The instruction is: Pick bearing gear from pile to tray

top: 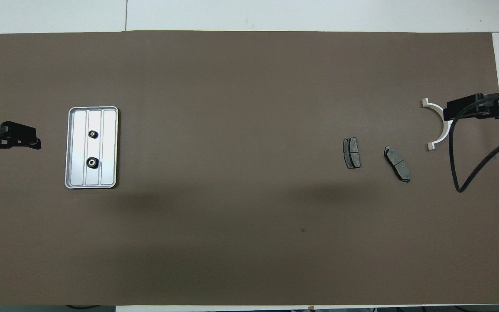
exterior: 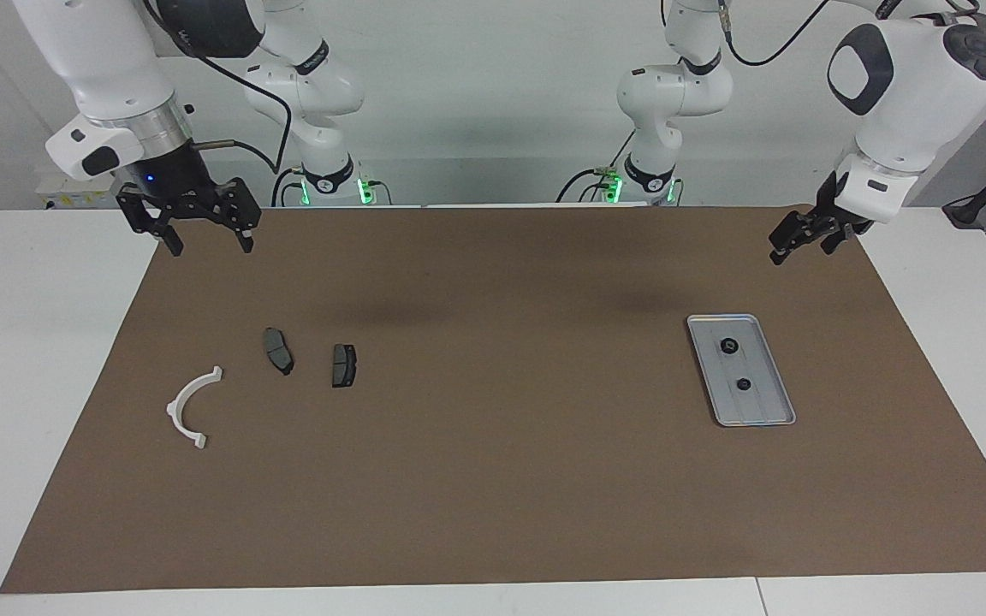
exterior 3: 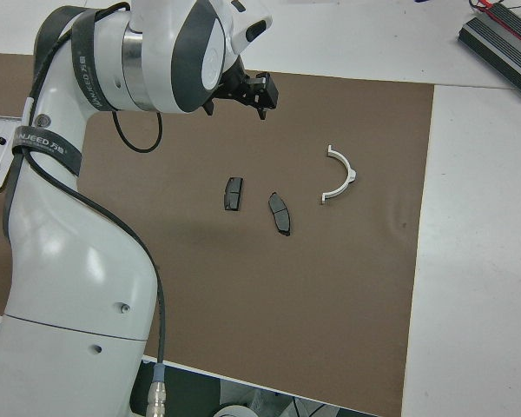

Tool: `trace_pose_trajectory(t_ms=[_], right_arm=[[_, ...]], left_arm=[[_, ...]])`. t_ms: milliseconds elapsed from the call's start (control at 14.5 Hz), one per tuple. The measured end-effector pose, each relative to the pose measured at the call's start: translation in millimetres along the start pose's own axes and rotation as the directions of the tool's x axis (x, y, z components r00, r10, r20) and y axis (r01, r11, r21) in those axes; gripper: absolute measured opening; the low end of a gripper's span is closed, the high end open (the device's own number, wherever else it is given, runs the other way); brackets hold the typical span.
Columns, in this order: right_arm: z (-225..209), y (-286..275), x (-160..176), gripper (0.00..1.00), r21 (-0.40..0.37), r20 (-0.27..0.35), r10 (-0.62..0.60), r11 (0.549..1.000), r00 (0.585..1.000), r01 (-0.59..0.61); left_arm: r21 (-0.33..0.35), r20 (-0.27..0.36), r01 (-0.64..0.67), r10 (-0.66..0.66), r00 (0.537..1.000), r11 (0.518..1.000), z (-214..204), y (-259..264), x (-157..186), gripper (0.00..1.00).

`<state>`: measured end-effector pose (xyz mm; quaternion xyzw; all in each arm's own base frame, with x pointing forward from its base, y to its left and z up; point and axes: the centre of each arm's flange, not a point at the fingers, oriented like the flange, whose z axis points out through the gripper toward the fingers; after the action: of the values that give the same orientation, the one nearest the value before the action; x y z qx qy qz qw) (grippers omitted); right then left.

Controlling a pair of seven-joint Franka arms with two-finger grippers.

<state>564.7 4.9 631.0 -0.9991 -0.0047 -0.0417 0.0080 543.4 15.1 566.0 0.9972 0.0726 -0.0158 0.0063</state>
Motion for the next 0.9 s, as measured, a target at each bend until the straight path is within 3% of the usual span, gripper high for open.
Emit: trace_pose_trajectory(t_ms=[897], right_arm=[[0.0, 0.0, 0.0, 1.00, 0.000, 0.000, 0.000, 1.000, 1.000, 0.000]], left_arm=[[-0.002, -0.043, -0.046, 0.046, 0.998, 0.999, -30.0, 3.9, 0.2, 1.00]])
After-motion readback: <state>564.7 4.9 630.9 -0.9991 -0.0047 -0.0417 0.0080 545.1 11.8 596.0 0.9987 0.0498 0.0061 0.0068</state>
